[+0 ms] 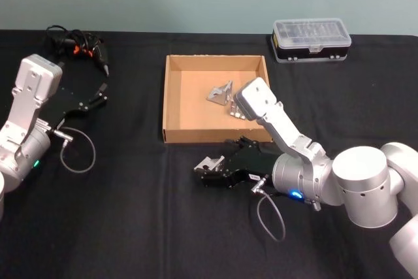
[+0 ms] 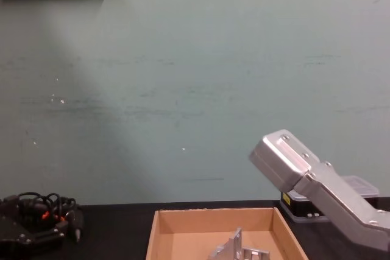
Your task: Use one hand to pick up the angle iron from the table and place it into the box.
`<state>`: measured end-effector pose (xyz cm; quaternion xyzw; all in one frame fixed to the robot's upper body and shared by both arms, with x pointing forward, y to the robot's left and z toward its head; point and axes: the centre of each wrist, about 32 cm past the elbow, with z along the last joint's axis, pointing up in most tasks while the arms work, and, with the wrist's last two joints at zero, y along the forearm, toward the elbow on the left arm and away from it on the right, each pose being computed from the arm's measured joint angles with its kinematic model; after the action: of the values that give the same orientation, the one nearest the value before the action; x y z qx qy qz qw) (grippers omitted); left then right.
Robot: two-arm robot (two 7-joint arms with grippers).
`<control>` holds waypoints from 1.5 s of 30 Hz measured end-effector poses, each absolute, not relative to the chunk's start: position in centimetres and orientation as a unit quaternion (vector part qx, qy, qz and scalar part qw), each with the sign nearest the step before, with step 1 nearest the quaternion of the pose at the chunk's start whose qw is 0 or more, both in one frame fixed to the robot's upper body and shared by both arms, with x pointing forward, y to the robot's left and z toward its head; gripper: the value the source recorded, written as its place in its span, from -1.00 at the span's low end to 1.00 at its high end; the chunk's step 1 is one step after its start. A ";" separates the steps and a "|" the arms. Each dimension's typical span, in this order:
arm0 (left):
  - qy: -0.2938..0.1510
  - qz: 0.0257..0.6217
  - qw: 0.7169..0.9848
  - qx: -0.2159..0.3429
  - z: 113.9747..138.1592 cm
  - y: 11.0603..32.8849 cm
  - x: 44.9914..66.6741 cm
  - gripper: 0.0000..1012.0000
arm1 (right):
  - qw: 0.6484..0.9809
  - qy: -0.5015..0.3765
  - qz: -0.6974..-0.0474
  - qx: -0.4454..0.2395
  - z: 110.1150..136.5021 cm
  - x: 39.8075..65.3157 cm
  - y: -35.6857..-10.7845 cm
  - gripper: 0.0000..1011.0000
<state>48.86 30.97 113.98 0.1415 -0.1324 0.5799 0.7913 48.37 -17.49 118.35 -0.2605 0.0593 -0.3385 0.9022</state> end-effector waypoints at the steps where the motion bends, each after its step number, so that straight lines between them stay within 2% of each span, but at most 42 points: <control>1: -0.132 0.580 0.791 0.142 114.0 31.0 48.9 1.00 | 0.902 0.062 -0.337 -0.262 118.3 48.4 -17.4 0.98; 32: -0.132 0.580 0.791 0.142 114.0 31.0 48.9 1.00 | 0.900 0.079 -0.335 -0.267 117.9 48.6 -17.0 0.98; 36: -0.132 0.580 0.791 0.142 114.0 31.0 48.9 1.00 | 0.900 0.079 -0.334 -0.267 117.9 48.6 -17.0 0.86; 40: -0.132 0.580 0.791 0.142 114.0 31.0 48.9 1.00 | 0.901 0.078 -0.334 -0.267 117.9 48.6 -17.0 0.66; 44: -0.132 0.580 0.791 0.142 114.0 31.0 48.9 1.00 | 0.901 0.077 -0.334 -0.267 117.9 48.6 -17.0 0.35; 45: -0.132 0.580 0.791 0.141 114.0 31.0 48.9 1.00 | 0.901 0.077 -0.334 -0.267 117.9 48.6 -17.0 0.35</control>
<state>48.86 30.97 113.98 0.1415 -0.1325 0.5799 0.7913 48.59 -16.97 117.89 -0.2668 0.0773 -0.3341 0.9007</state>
